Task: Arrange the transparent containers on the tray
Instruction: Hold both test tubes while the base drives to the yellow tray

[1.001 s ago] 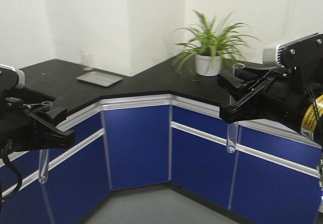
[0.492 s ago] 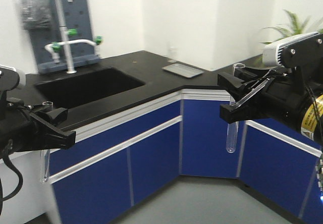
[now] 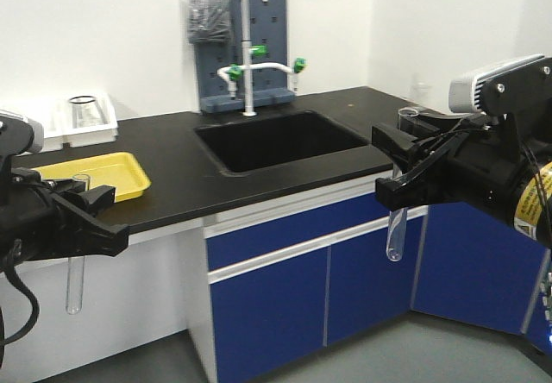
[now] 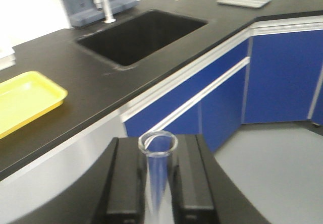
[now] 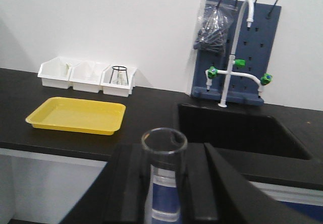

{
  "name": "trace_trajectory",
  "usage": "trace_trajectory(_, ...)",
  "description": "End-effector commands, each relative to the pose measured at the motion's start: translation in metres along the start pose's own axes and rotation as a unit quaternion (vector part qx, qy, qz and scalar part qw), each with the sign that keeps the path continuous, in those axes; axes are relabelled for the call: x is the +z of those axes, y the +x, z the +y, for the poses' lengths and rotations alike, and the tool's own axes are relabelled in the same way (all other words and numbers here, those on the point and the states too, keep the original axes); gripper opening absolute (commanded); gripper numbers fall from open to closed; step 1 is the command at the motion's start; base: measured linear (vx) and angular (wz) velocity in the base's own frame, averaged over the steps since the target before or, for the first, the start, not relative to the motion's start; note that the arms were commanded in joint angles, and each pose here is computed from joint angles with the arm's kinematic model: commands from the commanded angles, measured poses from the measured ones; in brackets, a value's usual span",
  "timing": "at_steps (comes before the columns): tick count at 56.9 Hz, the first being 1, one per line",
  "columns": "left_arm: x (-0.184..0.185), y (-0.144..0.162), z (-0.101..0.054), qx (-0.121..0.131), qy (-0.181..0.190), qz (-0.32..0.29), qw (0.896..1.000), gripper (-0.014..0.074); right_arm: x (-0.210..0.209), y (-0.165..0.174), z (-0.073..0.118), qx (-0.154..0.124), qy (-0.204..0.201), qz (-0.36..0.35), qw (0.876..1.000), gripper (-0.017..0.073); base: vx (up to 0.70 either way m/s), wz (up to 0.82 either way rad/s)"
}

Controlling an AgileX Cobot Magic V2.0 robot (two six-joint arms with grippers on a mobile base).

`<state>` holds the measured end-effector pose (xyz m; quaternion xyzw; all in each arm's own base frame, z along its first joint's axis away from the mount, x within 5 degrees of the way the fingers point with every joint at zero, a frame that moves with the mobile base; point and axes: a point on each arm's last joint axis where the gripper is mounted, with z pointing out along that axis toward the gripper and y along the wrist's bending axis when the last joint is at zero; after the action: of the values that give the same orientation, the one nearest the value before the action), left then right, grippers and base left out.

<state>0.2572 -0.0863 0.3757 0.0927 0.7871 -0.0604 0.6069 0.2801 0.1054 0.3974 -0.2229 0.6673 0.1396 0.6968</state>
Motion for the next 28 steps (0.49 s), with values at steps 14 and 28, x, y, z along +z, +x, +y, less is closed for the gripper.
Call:
trace_trajectory(14,-0.0097,-0.0180,-0.0038,-0.001,0.022,-0.047,0.999,-0.0008,-0.0067,-0.0203,0.0019,-0.004,-0.011,-0.040,0.999,-0.0011,0.09,0.41)
trace_trajectory(28,-0.0097,-0.0180,-0.0038,-0.001,0.022,-0.047,0.999,-0.0008,-0.0067,-0.0203,0.0019,-0.004,-0.011,-0.040,0.999,-0.0011,0.17,0.36)
